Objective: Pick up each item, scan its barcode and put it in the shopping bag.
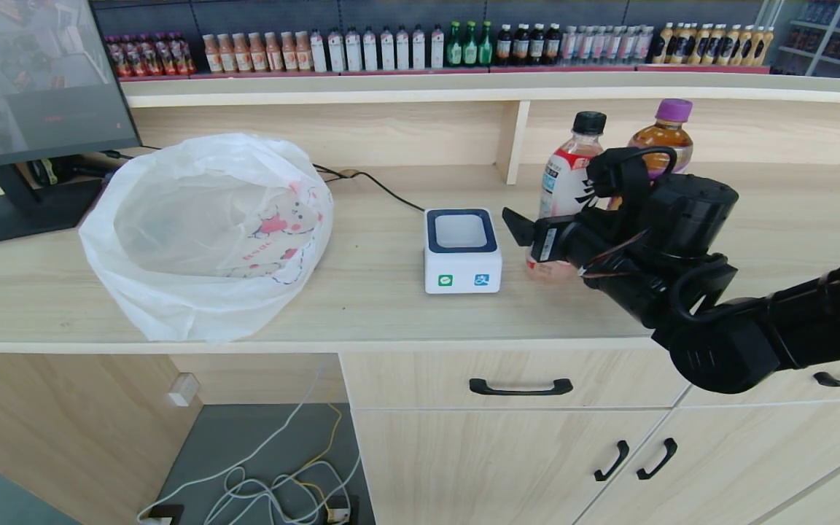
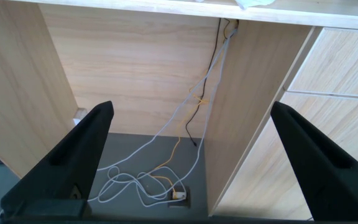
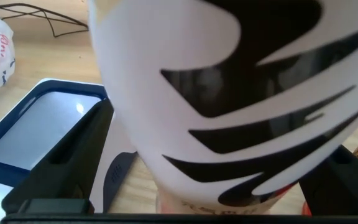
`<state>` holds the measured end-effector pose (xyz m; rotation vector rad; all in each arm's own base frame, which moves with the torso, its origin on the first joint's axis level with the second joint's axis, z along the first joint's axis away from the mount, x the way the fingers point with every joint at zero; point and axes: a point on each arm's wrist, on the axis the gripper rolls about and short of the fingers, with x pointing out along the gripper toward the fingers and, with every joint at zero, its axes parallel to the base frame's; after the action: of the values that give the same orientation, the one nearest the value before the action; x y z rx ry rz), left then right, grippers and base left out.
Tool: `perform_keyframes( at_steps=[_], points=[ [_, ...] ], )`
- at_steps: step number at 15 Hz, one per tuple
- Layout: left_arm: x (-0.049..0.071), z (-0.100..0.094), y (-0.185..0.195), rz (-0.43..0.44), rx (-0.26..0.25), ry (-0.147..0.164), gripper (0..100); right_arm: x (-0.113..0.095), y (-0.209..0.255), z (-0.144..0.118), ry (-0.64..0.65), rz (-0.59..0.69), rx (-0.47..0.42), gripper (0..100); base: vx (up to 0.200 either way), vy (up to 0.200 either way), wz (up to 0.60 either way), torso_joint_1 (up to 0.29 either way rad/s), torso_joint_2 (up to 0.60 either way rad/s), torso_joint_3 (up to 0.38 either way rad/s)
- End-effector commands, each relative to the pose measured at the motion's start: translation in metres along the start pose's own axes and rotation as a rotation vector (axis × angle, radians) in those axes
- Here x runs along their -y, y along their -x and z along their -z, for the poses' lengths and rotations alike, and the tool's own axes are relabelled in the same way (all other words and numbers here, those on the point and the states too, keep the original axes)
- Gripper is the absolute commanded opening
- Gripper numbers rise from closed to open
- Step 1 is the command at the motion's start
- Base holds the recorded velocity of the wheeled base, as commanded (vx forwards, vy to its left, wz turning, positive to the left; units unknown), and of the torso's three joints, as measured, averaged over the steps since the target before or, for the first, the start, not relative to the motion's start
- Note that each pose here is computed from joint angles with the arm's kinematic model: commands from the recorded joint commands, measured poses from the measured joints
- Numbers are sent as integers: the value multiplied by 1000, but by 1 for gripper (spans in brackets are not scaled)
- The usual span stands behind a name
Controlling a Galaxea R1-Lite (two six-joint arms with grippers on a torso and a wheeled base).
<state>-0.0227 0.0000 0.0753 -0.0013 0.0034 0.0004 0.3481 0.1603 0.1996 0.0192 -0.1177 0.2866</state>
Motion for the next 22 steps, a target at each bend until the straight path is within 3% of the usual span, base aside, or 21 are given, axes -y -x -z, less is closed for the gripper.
perform_keyframes(
  at_steps=[1, 2, 15, 22],
  points=[
    [0, 0, 0, 0, 0, 0, 100, 0, 0, 1, 1, -2, -2, 100, 0, 0, 0, 0, 0, 0],
    [0, 0, 0, 0, 0, 0, 100, 0, 0, 1, 1, -1, -2, 0, 0, 0, 0, 0, 0, 0],
    [0, 0, 0, 0, 0, 0, 100, -2, 5, -11, -5, -6, 28, 0, 0, 0, 0, 0, 0, 0],
    [0, 0, 0, 0, 0, 0, 100, -1, 34, -53, 13, -12, 104, 0, 0, 0, 0, 0, 0, 0]
  ],
)
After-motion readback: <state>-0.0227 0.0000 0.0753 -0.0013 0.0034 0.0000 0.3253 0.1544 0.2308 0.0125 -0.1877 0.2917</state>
